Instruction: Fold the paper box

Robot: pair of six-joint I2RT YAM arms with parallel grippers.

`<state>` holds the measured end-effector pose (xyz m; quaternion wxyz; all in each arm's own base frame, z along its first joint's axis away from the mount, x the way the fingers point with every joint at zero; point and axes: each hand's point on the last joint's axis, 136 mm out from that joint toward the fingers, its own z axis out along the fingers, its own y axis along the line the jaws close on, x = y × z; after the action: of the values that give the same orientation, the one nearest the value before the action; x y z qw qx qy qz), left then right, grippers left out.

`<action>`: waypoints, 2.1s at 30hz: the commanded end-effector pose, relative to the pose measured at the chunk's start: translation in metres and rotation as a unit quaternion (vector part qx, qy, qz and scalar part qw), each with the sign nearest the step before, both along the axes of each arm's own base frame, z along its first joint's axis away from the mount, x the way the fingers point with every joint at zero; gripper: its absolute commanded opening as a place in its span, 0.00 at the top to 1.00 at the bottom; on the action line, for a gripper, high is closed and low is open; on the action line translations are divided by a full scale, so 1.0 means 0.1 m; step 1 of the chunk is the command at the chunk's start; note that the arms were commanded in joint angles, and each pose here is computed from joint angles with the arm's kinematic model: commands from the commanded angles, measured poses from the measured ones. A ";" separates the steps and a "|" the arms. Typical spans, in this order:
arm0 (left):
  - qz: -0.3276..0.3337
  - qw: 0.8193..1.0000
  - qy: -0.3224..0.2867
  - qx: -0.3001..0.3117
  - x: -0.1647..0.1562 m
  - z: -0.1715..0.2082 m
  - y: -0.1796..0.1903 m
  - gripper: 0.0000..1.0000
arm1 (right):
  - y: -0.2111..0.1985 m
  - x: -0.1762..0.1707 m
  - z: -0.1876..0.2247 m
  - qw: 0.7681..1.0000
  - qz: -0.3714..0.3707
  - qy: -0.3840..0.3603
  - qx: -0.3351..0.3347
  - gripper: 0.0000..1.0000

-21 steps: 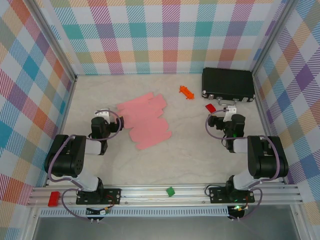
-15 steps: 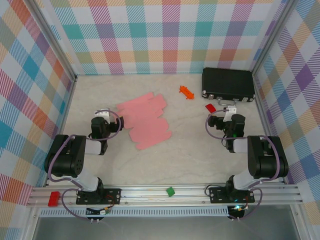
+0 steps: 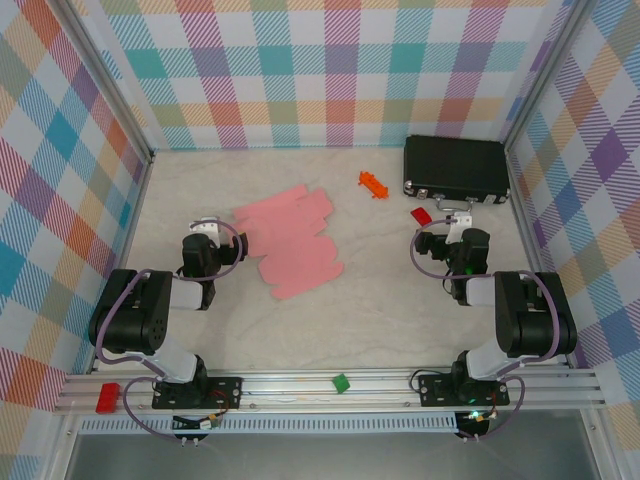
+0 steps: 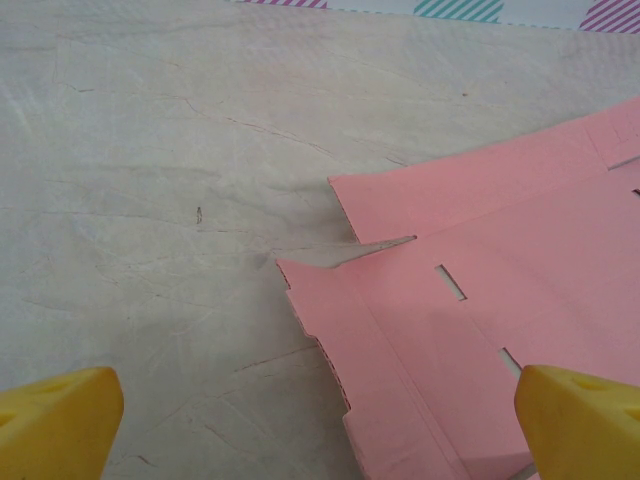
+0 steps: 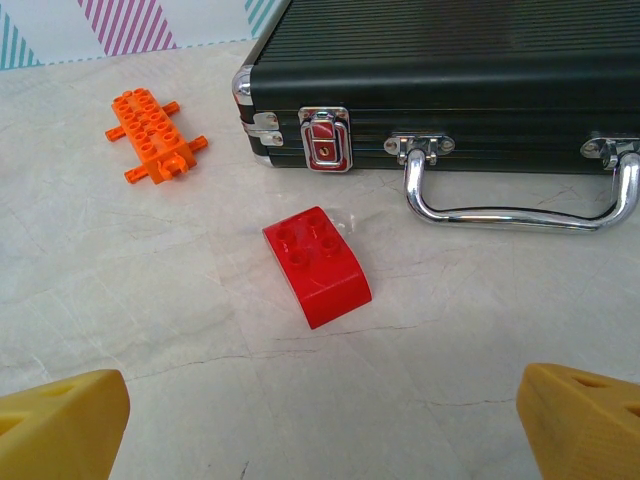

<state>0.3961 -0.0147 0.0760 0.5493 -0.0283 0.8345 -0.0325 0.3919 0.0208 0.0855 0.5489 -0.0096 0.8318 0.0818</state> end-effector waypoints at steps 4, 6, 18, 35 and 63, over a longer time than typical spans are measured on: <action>-0.005 1.000 -0.009 0.004 0.05 0.06 -0.01 0.00 | 0.05 0.06 0.06 1.000 0.016 -0.011 -0.007 0.01; -0.005 1.000 -0.008 0.003 0.05 0.06 -0.01 0.00 | 0.05 0.06 0.07 1.000 0.016 -0.012 -0.007 0.01; 0.074 0.996 -0.042 0.003 -0.12 0.48 0.25 0.00 | -0.02 0.01 0.31 0.999 -0.011 0.030 0.002 0.01; 0.141 0.951 0.213 -0.174 -0.62 0.62 0.05 0.00 | 0.74 0.16 0.70 0.962 0.065 0.237 0.120 0.01; -0.078 0.910 0.349 -0.210 -0.04 -0.07 -1.71 1.00 | 3.09 -0.11 -0.13 0.865 0.276 0.394 0.143 0.82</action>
<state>0.3854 -0.1743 0.0707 0.2026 -0.1008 0.9475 -0.2261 0.3736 0.3250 0.0769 0.1310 -0.1449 0.9201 0.3395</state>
